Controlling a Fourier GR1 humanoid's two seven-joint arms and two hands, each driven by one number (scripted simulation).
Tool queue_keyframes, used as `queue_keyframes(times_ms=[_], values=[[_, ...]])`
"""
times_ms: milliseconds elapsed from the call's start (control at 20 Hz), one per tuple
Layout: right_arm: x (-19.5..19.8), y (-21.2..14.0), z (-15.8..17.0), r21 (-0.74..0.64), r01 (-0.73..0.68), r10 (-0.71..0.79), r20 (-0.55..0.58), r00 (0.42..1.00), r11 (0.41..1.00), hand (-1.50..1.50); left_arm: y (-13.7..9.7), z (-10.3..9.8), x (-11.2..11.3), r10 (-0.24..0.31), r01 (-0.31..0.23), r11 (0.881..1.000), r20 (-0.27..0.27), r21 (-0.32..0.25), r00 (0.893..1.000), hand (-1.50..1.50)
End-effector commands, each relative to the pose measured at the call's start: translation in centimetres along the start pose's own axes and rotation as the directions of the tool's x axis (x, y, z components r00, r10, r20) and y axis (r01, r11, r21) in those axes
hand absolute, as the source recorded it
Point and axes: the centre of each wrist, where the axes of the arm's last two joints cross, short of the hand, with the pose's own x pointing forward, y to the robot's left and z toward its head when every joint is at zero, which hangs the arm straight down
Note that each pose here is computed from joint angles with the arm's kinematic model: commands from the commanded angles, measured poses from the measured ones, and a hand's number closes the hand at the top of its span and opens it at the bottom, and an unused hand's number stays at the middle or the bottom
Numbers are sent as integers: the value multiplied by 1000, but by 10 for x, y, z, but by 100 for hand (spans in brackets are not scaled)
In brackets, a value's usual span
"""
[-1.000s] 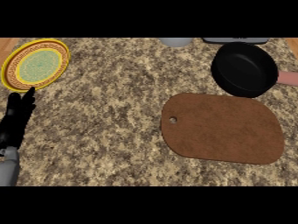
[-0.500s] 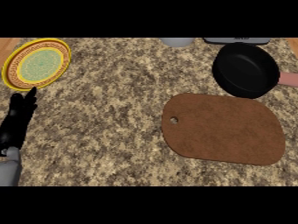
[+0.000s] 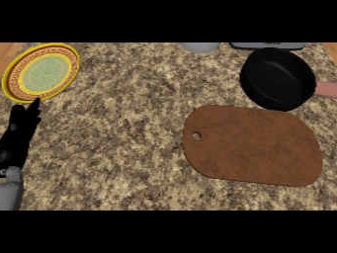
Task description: Pick the tomato from the cutting board and place it in the pot
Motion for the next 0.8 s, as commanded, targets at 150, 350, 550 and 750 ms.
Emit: queue_keyframes(times_ms=[150, 350, 550, 750], values=[[5, 72, -26, 185, 102, -82, -113, 990, 977, 150, 7, -5, 1, 7, -7, 1000, -7, 6, 1000, 0], [6, 80, -37, 206, 186, -165, -117, 979, 961, -150, 1, -10, -6, 7, -7, 1000, -5, 8, 1000, 0], [-14, 104, -34, 100, 392, -380, -123, 917, 914, -150, 6, -3, -2, 7, -7, 1000, 9, -11, 1000, 0], [-18, 86, -33, -26, 541, -541, -72, 838, 841, -150, 5, -7, 4, 10, -10, 1000, 4, -6, 1000, 0]])
